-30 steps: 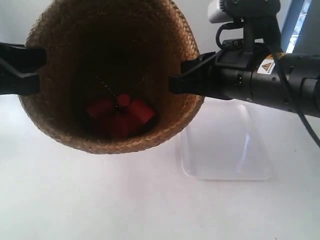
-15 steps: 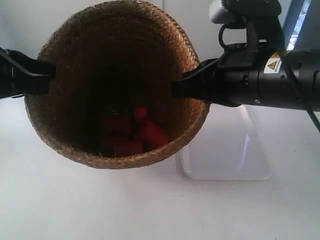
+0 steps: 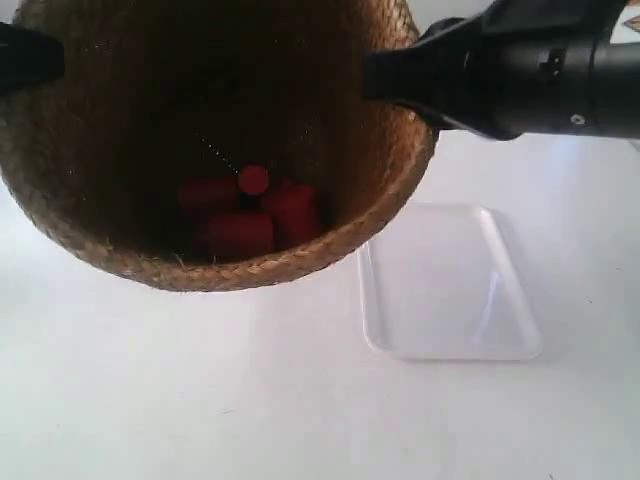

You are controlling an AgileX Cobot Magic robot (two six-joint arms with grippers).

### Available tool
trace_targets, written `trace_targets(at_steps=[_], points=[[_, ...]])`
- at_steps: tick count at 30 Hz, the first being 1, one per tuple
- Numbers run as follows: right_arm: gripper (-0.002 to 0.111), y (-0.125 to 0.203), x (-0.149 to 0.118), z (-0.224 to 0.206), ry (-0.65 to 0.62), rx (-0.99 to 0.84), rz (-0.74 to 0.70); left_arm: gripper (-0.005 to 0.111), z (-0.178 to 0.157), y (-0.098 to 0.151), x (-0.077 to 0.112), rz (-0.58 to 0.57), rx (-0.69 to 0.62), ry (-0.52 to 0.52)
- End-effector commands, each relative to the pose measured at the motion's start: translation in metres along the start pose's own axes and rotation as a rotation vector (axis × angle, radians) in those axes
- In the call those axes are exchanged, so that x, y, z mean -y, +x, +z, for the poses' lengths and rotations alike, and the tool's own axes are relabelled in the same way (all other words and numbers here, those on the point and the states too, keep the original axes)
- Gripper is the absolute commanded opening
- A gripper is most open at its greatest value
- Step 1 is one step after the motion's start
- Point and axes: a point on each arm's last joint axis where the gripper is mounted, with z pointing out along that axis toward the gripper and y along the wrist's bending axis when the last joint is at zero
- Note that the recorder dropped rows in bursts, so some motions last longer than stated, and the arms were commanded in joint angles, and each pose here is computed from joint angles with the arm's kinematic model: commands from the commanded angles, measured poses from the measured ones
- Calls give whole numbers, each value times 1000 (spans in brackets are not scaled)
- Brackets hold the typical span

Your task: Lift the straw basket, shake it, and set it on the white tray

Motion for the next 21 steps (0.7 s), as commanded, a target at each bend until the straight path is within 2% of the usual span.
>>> trace_targets(at_steps=[1,13,15,16,18,19,21], points=[[0,29,11,27,47,-168,60,0,16,22,-4,-21,-161,-6],[0,29,11,27,44,-166,46,0,23,19,-6,-11,-133,-20],[0,15,5,19,20,-135,57,0,17,5,0,-84,-65,21],[0,-3,-4,4,-19,-104,32,0,2,-9,8,-69,-16,76],[0,-28,-19,-29,-79,10,-68,0,-17,-22,17,42,26,133],[0,-28,-18,-30,-68,59,-78,0,-14,-15,16,42,-8,121],[0,-7,-3,-10,2,7,-25,0,8,6,1,-31,-113,17]])
